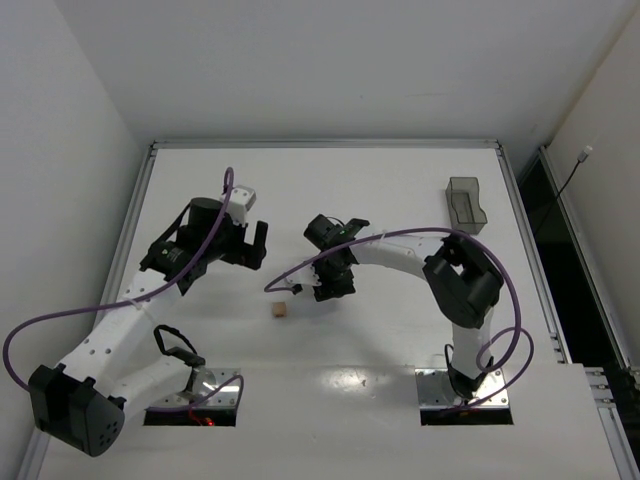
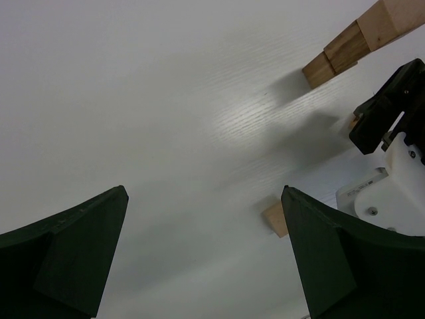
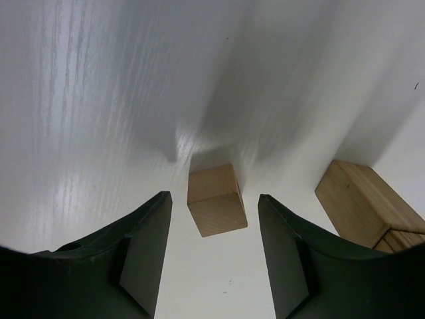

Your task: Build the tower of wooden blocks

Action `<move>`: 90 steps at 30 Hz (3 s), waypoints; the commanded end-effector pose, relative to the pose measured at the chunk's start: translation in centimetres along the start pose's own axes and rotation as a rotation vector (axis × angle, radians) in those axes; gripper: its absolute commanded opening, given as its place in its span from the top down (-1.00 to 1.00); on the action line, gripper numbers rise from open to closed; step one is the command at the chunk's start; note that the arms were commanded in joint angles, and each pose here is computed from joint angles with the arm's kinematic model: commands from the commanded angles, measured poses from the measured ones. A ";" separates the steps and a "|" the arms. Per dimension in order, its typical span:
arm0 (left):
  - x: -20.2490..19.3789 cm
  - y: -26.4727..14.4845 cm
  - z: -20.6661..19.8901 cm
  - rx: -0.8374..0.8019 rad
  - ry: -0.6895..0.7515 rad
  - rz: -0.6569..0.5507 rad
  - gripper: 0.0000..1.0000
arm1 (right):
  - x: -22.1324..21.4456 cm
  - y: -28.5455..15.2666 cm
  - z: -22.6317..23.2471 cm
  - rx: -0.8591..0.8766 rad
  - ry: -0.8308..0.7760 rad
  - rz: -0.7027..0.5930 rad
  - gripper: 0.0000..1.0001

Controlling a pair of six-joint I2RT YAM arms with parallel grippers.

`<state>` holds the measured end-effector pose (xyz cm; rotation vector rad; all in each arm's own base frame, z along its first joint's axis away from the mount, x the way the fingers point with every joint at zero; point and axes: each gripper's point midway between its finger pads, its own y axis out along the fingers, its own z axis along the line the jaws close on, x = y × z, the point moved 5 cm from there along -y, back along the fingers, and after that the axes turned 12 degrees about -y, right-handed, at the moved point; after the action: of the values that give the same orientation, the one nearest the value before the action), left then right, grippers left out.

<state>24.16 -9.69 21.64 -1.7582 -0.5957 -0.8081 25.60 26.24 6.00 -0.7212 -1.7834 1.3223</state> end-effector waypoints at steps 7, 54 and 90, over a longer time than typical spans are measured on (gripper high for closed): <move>0.1 0.5 0.3 -0.011 -0.013 -0.011 -0.99 | 0.2 -0.7 -1.5 -0.024 -0.032 0.000 -0.06; -0.4 1.4 1.0 -0.023 -0.054 0.028 -0.99 | 0.8 1.1 -0.3 0.061 -0.152 0.040 -0.01; -1.7 -0.3 0.6 -0.120 -0.089 -0.064 -0.99 | 10.7 -18.7 -6.3 -0.270 0.272 -0.716 1.00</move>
<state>22.72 -8.94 19.65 -1.8821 -0.6323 -0.7924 24.69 32.04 25.04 -0.3841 -1.8306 0.6078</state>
